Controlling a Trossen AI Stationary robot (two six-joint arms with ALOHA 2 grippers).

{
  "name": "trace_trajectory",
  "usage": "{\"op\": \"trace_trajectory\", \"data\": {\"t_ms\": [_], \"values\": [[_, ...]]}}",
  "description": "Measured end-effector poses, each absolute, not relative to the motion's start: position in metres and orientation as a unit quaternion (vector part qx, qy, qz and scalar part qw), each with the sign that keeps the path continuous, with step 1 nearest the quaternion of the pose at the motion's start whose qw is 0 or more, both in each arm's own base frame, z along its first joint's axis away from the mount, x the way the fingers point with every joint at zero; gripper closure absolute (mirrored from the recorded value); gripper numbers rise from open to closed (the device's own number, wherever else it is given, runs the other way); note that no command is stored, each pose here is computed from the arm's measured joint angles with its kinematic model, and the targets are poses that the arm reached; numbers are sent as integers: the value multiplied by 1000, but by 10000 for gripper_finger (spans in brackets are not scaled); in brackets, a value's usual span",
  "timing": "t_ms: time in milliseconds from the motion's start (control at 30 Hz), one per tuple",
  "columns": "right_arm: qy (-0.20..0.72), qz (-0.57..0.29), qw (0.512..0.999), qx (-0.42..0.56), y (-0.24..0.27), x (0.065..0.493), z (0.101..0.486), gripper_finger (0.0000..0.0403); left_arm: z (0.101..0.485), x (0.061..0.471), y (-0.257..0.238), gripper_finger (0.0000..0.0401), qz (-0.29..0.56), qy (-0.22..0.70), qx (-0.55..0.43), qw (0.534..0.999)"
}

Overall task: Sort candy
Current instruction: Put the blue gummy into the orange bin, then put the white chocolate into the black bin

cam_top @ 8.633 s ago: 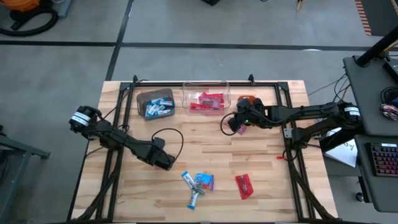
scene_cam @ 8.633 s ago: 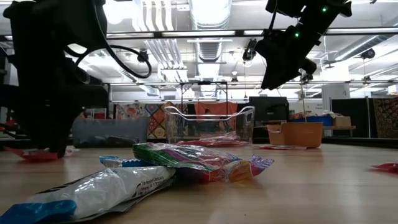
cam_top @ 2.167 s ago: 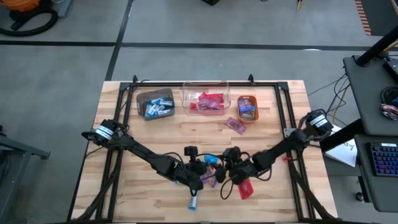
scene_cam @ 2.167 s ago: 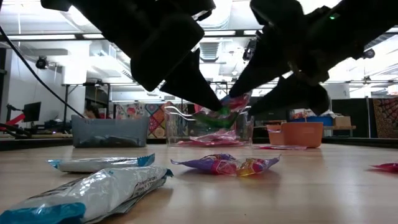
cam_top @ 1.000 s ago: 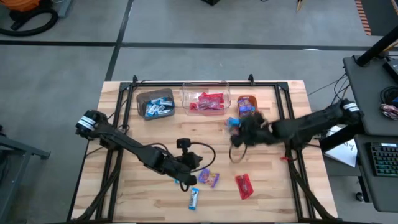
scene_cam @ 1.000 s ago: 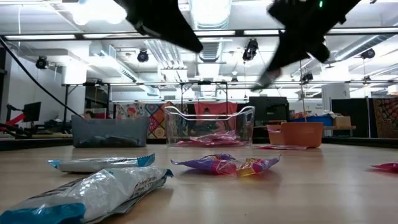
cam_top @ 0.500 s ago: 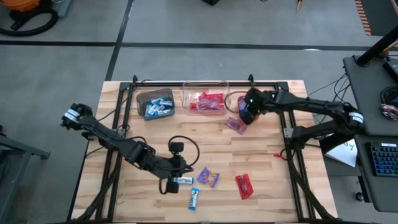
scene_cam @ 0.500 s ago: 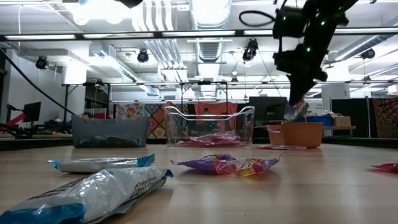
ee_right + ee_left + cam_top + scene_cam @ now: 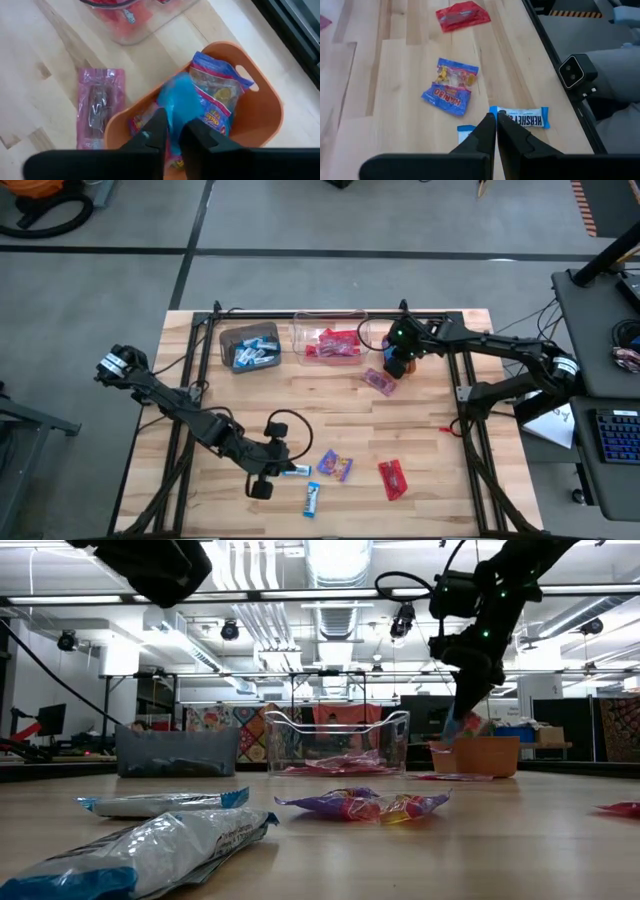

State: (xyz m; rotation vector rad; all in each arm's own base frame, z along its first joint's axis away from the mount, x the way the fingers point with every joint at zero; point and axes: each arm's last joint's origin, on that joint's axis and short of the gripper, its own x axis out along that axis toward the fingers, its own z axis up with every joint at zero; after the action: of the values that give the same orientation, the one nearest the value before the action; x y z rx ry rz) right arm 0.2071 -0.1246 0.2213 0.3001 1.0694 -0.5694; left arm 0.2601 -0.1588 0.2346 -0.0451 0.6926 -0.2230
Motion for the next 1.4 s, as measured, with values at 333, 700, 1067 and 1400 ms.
{"op": "trace_trajectory", "data": {"t_ms": [333,700,1067,1400], "values": [[493,-323,793,156,-126,204,223,260,231,259,-159,352,-112,344,-37,932],[503,-358,764,185,-120,205,253,219,220,245,-161,255,-94,416,-43,904],[475,-304,808,169,-80,223,284,229,208,239,-172,246,-85,448,-46,889],[465,-238,840,148,-33,236,288,229,164,260,-185,245,-35,445,-20,895]]}}
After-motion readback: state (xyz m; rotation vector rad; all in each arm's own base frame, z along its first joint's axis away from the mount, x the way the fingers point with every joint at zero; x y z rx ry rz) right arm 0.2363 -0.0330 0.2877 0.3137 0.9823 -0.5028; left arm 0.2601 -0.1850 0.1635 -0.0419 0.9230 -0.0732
